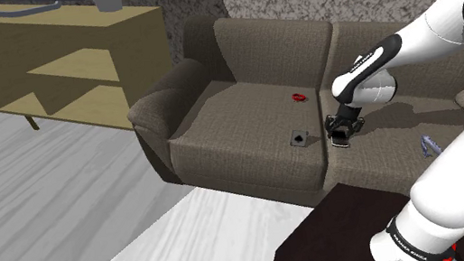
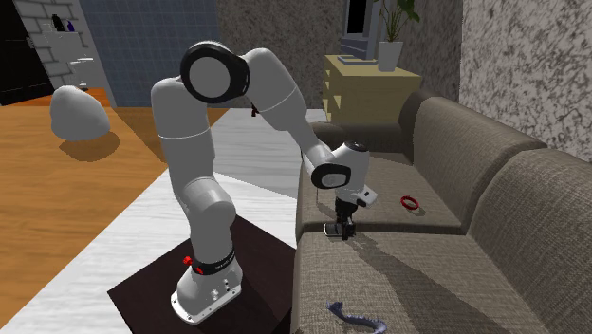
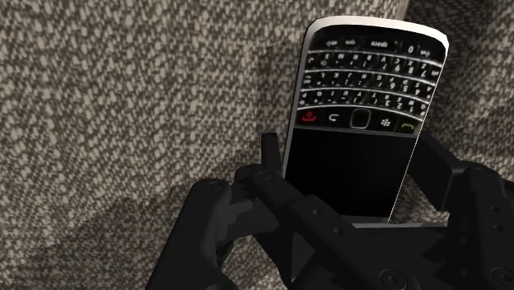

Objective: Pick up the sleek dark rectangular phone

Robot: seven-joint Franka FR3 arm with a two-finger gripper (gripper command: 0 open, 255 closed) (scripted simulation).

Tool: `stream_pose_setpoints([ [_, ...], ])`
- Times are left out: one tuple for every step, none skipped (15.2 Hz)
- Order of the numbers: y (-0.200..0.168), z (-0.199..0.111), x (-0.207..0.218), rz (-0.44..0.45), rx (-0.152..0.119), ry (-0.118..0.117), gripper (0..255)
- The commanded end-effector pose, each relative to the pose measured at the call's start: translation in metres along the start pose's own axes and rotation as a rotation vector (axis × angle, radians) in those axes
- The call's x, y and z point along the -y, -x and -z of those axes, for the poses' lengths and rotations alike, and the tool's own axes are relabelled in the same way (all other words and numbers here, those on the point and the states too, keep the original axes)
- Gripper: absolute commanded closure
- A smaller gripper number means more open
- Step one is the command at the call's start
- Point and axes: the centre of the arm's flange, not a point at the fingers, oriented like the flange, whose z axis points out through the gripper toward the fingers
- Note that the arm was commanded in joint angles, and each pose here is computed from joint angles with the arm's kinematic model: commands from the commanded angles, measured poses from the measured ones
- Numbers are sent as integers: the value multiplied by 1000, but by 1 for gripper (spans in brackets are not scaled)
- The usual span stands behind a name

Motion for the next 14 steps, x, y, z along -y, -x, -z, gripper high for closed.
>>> stream_pose_setpoints([
  [1,-2,-1,-1,3,2,255],
  [1,-2,-1,-1,3,2,255],
  [0,-1,0,-1,3,2,255],
  [0,4,0,-1,3,2,255],
  [0,10,0,-1,3,2,255],
  [0,15,1,-1,3,2,255],
  [0,20,1,-1,3,2,255],
  [1,26,1,-1,3,2,255],
  [1,31,2,-1,3,2,255],
  [1,36,2,-1,3,2,255],
  [1,41,2,-1,3,2,255],
  [1,47,3,-1,3,2,255],
  [1,52,3,-1,3,2,255],
  [1,57,3,-1,3,2,255],
])
